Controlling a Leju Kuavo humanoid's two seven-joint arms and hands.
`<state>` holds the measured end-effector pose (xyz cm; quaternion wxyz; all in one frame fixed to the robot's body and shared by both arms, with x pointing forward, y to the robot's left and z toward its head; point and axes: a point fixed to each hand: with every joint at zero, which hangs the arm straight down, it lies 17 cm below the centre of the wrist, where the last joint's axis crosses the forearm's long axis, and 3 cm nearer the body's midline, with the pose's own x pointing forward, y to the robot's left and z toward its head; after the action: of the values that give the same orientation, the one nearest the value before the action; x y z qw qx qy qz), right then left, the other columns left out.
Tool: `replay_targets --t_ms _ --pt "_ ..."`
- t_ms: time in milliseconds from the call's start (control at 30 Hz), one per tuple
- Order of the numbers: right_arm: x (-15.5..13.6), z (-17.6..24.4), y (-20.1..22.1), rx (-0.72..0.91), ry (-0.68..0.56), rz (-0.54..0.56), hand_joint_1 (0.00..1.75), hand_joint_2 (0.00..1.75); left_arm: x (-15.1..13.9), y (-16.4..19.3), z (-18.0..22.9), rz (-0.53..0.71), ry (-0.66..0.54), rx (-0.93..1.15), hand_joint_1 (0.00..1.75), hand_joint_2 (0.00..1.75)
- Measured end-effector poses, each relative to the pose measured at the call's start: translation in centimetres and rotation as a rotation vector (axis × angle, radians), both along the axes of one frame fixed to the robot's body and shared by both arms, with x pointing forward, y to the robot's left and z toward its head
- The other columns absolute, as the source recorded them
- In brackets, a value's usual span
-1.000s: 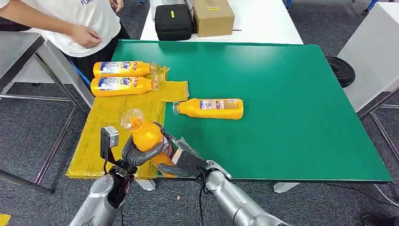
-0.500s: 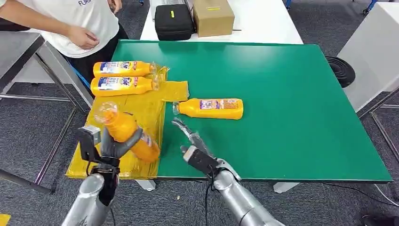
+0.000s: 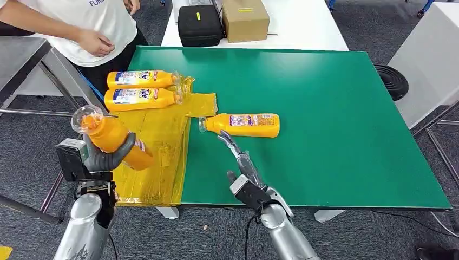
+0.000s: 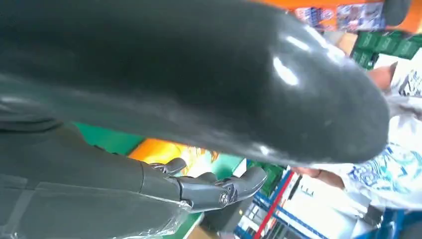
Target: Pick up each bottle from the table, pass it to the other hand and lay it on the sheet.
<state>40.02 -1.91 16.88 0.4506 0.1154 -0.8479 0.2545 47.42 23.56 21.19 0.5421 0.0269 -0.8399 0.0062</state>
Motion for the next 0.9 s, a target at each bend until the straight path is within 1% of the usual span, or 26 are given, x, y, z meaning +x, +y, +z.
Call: replay_targets --t_ms 133,200,233,267,300,433,500,533,567,600,667,733,833,900 --pt "0.0 0.0 0.0 0.000 -0.001 -0.001 0.00 0.00 0.0 0.2 0.1 0.010 -0.005 0.011 1.75 1.75" --pt "-0.1 0.2 -0.4 0.003 -0.008 -0.011 0.00 0.00 0.1 0.9 1.1 0.068 -0.037 0.097 1.75 1.75" --pt "-0.2 0.5 -0.8 0.006 -0.013 -0.019 0.00 0.00 0.3 1.4 2.1 0.113 -0.068 0.195 1.75 1.75" --pt "-0.2 0.7 -1.4 0.011 -0.019 -0.032 0.00 0.00 1.3 1.9 3.5 0.180 -0.092 0.417 1.75 1.75" --pt "-0.2 0.9 -1.8 0.011 -0.024 -0.042 0.00 0.00 2.2 1.6 4.2 0.191 -0.098 0.580 1.75 1.75" --pt "-0.2 1.1 -2.3 0.013 -0.029 -0.054 0.00 0.00 2.9 1.9 5.3 0.202 -0.115 0.630 1.75 1.75" --pt "-0.1 1.2 -2.5 0.012 -0.032 -0.060 0.00 0.00 3.5 1.1 4.5 0.177 -0.094 0.759 1.75 1.75" --pt "0.0 1.2 -2.5 0.007 -0.036 -0.062 0.00 0.00 4.0 0.4 3.6 0.147 -0.076 0.861 1.71 1.75" --pt "0.0 1.3 -2.6 -0.004 -0.043 -0.065 0.00 1.75 4.6 -0.3 2.4 0.113 -0.051 0.970 1.75 1.75" --pt "0.1 1.3 -2.6 -0.013 -0.047 -0.067 0.00 1.75 5.0 -0.8 1.2 0.082 -0.032 1.078 1.75 1.75" --pt "0.2 1.3 -2.7 -0.030 -0.055 -0.072 0.00 1.75 5.6 -1.8 -2.4 -0.024 0.018 1.293 1.75 1.75" --pt "0.3 1.6 -3.1 -0.040 -0.066 -0.080 0.00 1.75 5.7 -2.2 -5.9 -0.136 0.061 1.433 1.75 1.75" --pt "0.7 1.9 -3.9 -0.056 -0.080 -0.101 0.00 1.75 5.5 -2.1 -10.1 -0.284 0.112 1.574 1.75 1.75" --pt "0.8 2.1 -4.3 -0.059 -0.086 -0.109 0.00 1.75 5.5 -1.9 -11.8 -0.337 0.139 1.627 1.73 1.75"
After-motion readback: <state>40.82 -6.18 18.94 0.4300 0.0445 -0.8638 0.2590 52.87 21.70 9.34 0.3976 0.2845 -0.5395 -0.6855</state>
